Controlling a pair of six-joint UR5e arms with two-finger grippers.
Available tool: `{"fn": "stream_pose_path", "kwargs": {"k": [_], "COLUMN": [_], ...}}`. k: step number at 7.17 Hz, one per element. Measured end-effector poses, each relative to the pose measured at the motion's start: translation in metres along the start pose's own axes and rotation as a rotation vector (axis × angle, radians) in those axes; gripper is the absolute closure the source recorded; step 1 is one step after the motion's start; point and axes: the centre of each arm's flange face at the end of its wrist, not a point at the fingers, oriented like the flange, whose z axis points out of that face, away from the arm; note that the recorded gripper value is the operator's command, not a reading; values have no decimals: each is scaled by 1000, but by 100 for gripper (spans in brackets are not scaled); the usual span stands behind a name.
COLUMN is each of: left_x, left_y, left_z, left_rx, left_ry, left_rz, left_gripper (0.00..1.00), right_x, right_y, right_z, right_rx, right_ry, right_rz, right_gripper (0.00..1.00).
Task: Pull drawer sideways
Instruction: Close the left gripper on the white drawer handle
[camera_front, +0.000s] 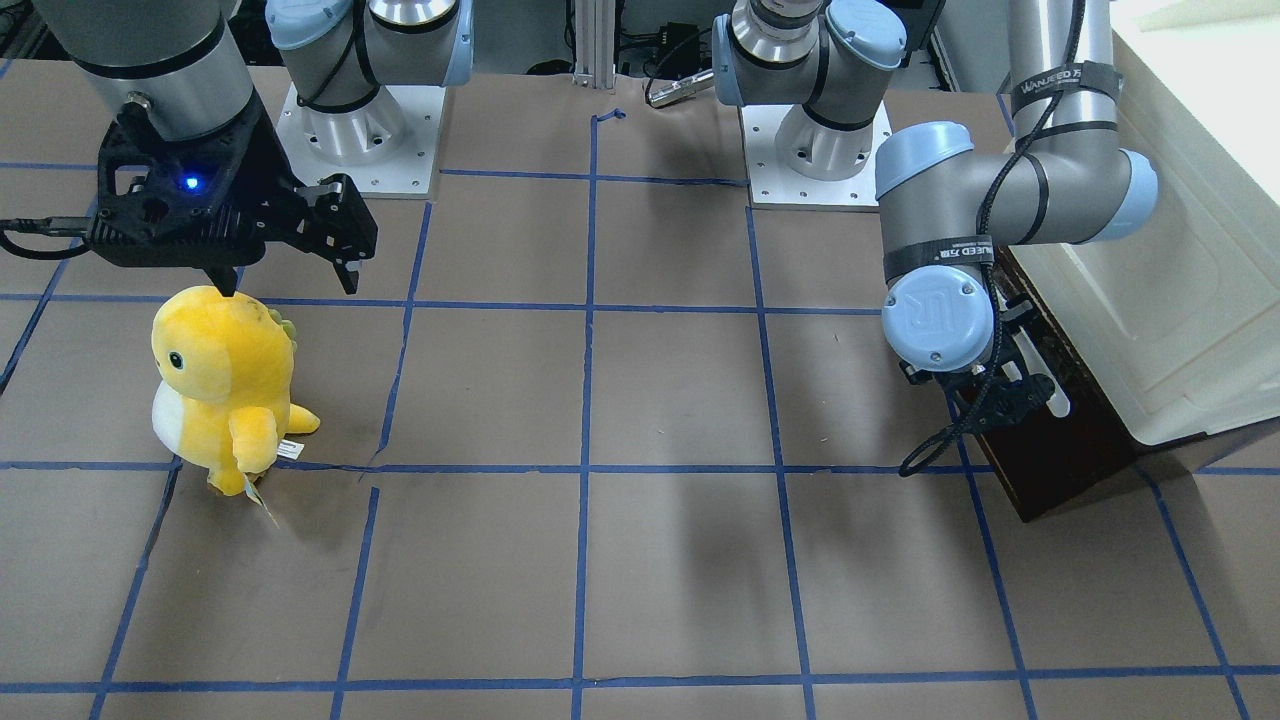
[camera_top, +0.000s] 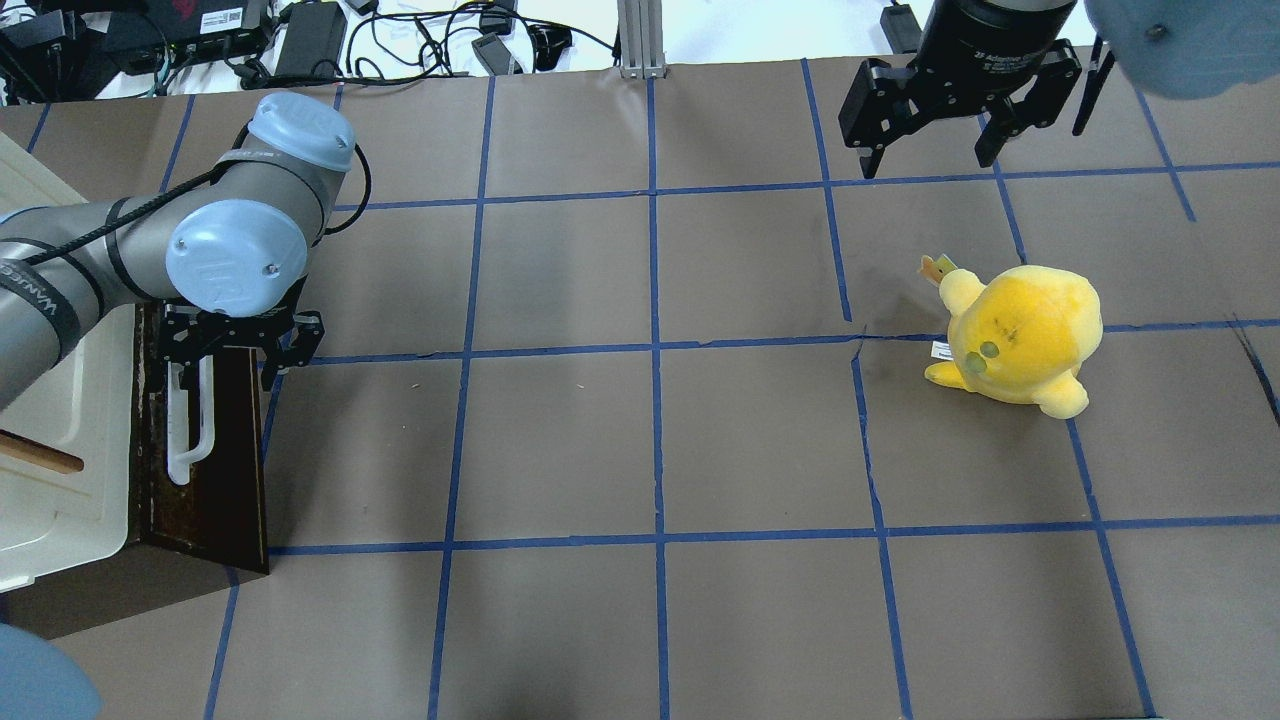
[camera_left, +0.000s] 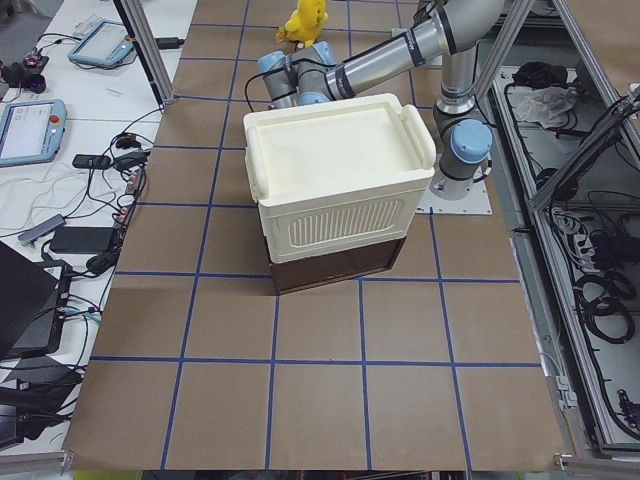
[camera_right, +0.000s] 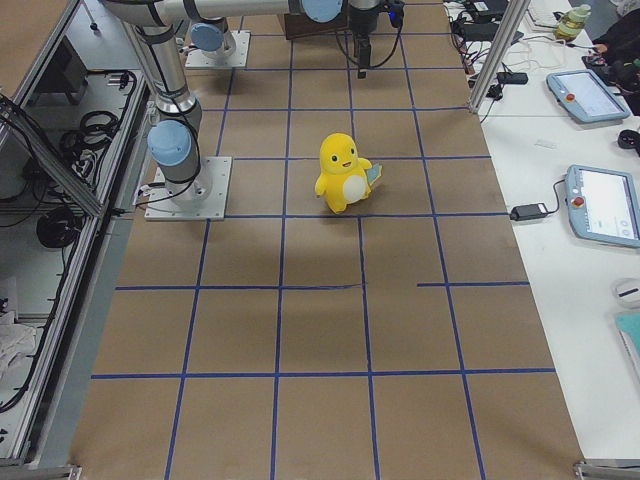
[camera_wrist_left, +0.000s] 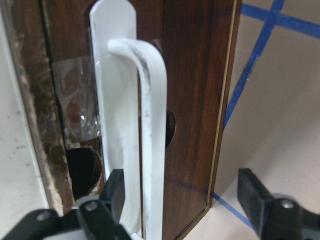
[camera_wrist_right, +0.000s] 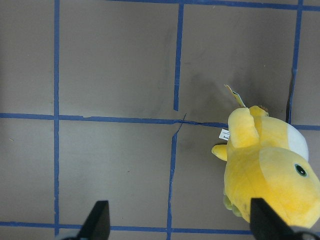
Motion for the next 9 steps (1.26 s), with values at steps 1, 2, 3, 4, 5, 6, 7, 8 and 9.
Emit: {"fn": "stream_pose_path", "kwargs": {"k": [1, 2, 3, 4, 5, 6, 7, 8, 9], "left_x": [-1, -2, -4, -4, -5, -6, -6, -5, -4], "left_y": [0, -1, -2, -2, -2, -2, -2, -3, -3], "left_z": [1, 3, 5, 6, 6, 7, 7, 8, 8], "left_rx": [-3, -7, -13, -17, -17, -16, -15, -16, -18], "left_ry": [-1, -1, -1, -6, -14, -20, -22, -23, -25], "left_rz": [4, 4, 3, 6, 8, 8, 9, 10, 11], "left_gripper": [34, 34, 34, 34, 36, 37, 38, 38, 46], "right_x": [0, 0, 0, 0, 0, 0, 0, 0, 0], "right_y": [0, 0, 0, 0, 0, 0, 0, 0, 0], "right_z": [0, 0, 0, 0, 0, 0, 0, 0, 0], "right_rx": [0, 0, 0, 0, 0, 0, 0, 0, 0], "right_ry": [0, 0, 0, -1, -1, 0, 0, 0, 0], "right_rz": [0, 0, 0, 0, 0, 0, 0, 0, 0], "right_gripper": [0, 0, 0, 0, 0, 0, 0, 0, 0]}}
